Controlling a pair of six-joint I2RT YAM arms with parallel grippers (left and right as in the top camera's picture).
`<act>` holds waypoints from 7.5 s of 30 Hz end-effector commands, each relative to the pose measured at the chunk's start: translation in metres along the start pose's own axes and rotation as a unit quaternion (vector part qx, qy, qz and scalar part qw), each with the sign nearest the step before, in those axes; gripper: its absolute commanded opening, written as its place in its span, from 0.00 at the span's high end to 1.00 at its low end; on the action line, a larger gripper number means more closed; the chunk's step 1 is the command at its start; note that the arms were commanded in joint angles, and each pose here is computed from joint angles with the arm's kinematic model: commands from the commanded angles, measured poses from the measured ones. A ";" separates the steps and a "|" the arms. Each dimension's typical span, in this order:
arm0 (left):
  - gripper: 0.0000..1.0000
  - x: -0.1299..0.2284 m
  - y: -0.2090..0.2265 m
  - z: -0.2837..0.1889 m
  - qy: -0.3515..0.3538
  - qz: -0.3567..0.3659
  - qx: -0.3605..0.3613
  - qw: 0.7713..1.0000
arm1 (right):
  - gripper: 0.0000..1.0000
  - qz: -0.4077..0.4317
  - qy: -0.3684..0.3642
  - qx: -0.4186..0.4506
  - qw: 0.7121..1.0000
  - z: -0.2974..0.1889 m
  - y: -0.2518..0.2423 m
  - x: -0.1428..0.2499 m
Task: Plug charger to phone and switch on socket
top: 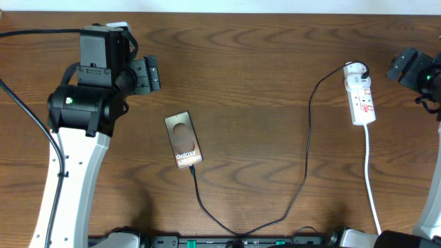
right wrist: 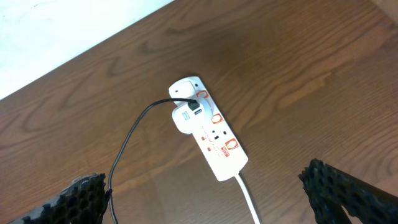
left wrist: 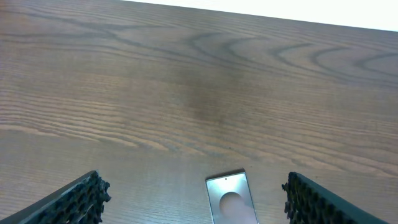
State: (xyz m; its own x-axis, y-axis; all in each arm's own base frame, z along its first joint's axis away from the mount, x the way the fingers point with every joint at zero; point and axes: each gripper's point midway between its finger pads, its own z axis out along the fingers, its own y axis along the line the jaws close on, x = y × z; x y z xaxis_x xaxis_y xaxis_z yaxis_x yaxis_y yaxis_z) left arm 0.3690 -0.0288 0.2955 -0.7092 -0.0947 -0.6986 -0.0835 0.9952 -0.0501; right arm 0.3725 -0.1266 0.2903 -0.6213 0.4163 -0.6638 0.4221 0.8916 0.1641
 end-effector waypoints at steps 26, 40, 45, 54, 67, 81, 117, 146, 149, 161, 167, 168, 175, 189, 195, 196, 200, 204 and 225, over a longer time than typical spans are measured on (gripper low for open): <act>0.11 0.000 0.009 -0.023 -0.019 0.009 -0.016 1.000 | 0.01 0.006 -0.007 0.006 1.000 -0.005 -0.003 -0.002; 0.11 0.013 0.019 -0.110 -0.301 -0.020 0.048 0.952 | 0.01 0.006 -0.007 0.006 1.000 -0.005 -0.003 -0.002; 0.11 0.029 0.004 -0.129 -0.454 0.034 0.106 0.884 | 0.01 0.006 -0.007 0.006 1.000 -0.005 -0.003 -0.002; 0.11 0.091 0.013 -0.095 -0.512 0.040 0.110 0.851 | 0.01 0.006 -0.007 0.006 1.000 -0.005 -0.003 -0.002; 0.11 0.156 0.025 -0.017 -0.424 0.035 0.098 0.900 | 0.01 0.006 -0.007 0.006 1.000 -0.005 -0.003 -0.002; 0.11 0.196 0.026 0.022 -0.315 0.029 0.096 0.944 | 0.01 0.006 -0.007 0.006 1.000 -0.005 -0.003 -0.002; 0.11 0.196 0.026 0.022 -0.315 0.029 0.096 0.944 | 0.01 0.005 -0.016 -0.002 1.000 -0.011 0.000 -0.002; 0.11 0.196 0.026 0.022 -0.315 0.029 0.096 0.944 | 0.01 -0.069 -0.362 -0.181 0.912 -0.031 0.030 0.166; 0.11 0.196 0.026 0.022 -0.315 0.029 0.096 0.944 | 0.01 -0.069 -0.367 -0.182 0.910 -0.021 0.025 0.184; 0.11 0.196 0.026 0.022 -0.315 0.029 0.096 0.944 | 0.01 -0.103 -0.344 -0.149 0.921 -0.006 0.014 0.209; 0.11 0.196 0.026 0.022 -0.315 0.029 0.096 0.944 | 0.01 -0.103 -0.346 -0.148 0.921 -0.007 0.013 0.208; 0.11 0.196 0.026 0.022 -0.315 0.029 0.096 0.944 | 0.01 -0.103 -0.346 -0.148 0.921 -0.007 0.013 0.208; 0.11 0.196 0.026 0.022 -0.315 0.029 0.096 0.944 | 0.01 -0.103 -0.346 -0.148 0.921 -0.007 0.013 0.208; 0.11 0.196 0.026 0.022 -0.315 0.029 0.096 0.944 | 0.01 -0.103 -0.346 -0.148 0.921 -0.007 0.013 0.208; 0.11 0.196 0.026 0.022 -0.315 0.029 0.096 0.944 | 0.01 -0.103 -0.346 -0.148 0.921 -0.007 0.013 0.208; 0.11 0.196 0.026 0.022 -0.315 0.029 0.096 0.944 | 0.01 -0.103 -0.346 -0.148 0.921 -0.007 0.013 0.208; 0.11 0.196 0.026 0.022 -0.315 0.029 0.096 0.944 | 0.01 -0.103 -0.346 -0.148 0.921 -0.007 0.013 0.208; 0.11 0.196 0.026 0.022 -0.315 0.029 0.096 0.944 | 0.01 -0.103 -0.346 -0.148 0.921 -0.007 0.013 0.208; 0.11 0.196 0.026 0.022 -0.315 0.029 0.096 0.944 | 0.01 -0.103 -0.346 -0.148 0.921 -0.007 0.013 0.208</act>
State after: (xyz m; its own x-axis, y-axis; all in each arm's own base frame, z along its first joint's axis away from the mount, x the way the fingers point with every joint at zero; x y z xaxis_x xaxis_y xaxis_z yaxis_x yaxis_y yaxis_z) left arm 0.2446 -0.0182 0.1547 -0.0996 -0.0696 -0.9926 0.1017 0.9916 -0.0798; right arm 0.2449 -0.0262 0.1587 -0.0591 0.1298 -0.9898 0.0748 0.9893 0.1253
